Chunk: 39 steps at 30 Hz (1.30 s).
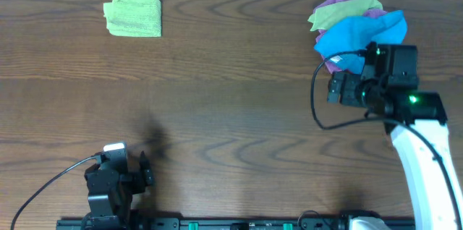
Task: Fold the cloth
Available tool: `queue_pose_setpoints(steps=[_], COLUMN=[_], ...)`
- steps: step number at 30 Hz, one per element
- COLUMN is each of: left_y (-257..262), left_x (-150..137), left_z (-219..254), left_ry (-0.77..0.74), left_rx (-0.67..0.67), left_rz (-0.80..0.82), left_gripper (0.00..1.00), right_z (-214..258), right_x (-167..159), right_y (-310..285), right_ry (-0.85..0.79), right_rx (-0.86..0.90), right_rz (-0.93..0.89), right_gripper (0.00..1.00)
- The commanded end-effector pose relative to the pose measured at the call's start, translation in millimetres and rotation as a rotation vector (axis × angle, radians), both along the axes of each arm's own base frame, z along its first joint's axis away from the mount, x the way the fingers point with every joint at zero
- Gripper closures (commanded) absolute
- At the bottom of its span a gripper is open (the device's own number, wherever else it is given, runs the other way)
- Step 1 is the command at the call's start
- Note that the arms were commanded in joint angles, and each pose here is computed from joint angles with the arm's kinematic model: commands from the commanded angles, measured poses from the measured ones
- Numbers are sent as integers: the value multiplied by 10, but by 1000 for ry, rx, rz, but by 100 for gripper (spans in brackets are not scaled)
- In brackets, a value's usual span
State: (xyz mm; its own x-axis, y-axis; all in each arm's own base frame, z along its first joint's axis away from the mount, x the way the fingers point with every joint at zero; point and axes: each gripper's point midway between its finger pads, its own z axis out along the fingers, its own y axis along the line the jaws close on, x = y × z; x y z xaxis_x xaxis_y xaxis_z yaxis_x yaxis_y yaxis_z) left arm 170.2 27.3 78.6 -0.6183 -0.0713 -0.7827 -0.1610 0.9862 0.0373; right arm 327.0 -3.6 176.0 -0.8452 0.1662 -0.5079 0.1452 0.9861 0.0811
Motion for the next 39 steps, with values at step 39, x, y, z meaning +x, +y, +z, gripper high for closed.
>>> queue_pose_setpoints(steps=[39], left_y=[24], left_x=[-93], left_z=[-245], left_ry=[79], left_rx=[-1], left_rz=[21], left_gripper=[4], right_z=[-1011], right_x=[1795], right_y=[-1326], right_ry=[-227], right_rx=[-78], right_rz=[-271], right_gripper=[8])
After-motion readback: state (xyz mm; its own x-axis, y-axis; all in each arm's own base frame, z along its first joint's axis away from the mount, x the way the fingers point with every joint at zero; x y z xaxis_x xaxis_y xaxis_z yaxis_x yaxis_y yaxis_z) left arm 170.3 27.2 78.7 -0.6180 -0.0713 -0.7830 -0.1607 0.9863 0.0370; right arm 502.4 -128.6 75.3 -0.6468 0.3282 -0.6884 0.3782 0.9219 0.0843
